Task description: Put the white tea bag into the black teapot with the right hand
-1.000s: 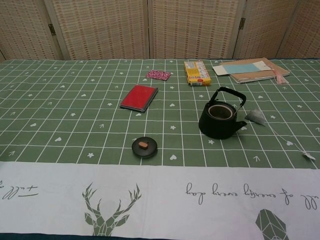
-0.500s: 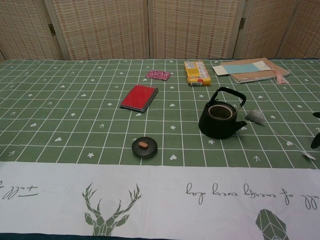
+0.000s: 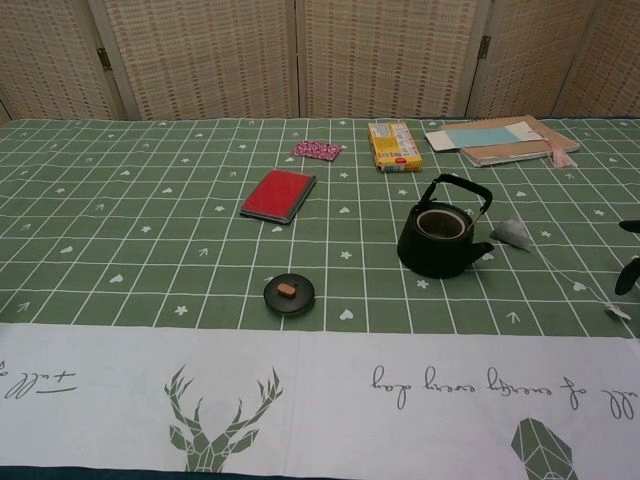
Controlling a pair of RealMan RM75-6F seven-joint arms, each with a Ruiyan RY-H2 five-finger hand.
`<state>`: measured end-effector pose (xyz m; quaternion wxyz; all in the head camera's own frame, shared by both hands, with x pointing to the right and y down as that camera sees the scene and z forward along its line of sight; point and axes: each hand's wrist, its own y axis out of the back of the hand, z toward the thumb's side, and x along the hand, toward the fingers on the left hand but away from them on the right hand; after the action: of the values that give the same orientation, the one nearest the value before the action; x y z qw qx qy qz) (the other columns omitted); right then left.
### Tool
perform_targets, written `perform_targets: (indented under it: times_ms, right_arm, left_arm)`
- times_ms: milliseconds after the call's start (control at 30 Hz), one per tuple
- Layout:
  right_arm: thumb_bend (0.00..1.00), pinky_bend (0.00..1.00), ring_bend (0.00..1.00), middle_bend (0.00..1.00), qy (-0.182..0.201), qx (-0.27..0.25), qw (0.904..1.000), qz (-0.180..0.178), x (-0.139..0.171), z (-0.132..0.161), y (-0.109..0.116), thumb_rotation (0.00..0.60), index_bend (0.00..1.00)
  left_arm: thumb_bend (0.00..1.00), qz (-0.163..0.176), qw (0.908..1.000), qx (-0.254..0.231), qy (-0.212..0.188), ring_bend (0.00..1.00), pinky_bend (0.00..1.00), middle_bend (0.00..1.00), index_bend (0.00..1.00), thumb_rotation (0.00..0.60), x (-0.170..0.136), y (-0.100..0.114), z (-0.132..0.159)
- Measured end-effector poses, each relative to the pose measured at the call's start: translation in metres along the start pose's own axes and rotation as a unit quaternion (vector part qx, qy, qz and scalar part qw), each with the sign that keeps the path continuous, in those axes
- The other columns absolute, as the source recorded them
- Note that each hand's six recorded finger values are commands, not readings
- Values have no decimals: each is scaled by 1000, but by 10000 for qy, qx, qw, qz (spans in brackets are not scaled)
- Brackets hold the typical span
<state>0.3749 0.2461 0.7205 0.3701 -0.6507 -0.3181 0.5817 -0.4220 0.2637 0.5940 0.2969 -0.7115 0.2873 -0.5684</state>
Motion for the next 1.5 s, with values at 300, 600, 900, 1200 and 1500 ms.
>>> perform_targets:
  times_ms: [300,600,900,1200,1500]
  right_arm:
    - [444,0,0,0,-6,38,10000,19,-4,4,-7,600,374]
    - [445,0,0,0,0,77,10000,57,-10,8,-13,600,376]
    - [444,0,0,0,-11,2,10000,-41,-14,10,-12,600,420]
    - [445,0,0,0,-68,-6,10000,-23,-17,6,-14,600,429]
    - [445,0,0,0,-40,13,10000,-15,-19,8,-15,600,466]
  left_arm:
    - [358,33,9999,-76,-98,0,70,0,0,600,-2,3,1]
    - [357,39,9999,-79,-96,0,70,0,0,600,-2,3,0]
    - [357,55,9999,-86,-94,0,70,0,0,600,-2,4,0]
    - [358,125,9999,-15,-43,0,70,0,0,600,-1,4,-1]
    - [358,119,9999,-16,-46,0,70,0,0,600,-1,4,-1]
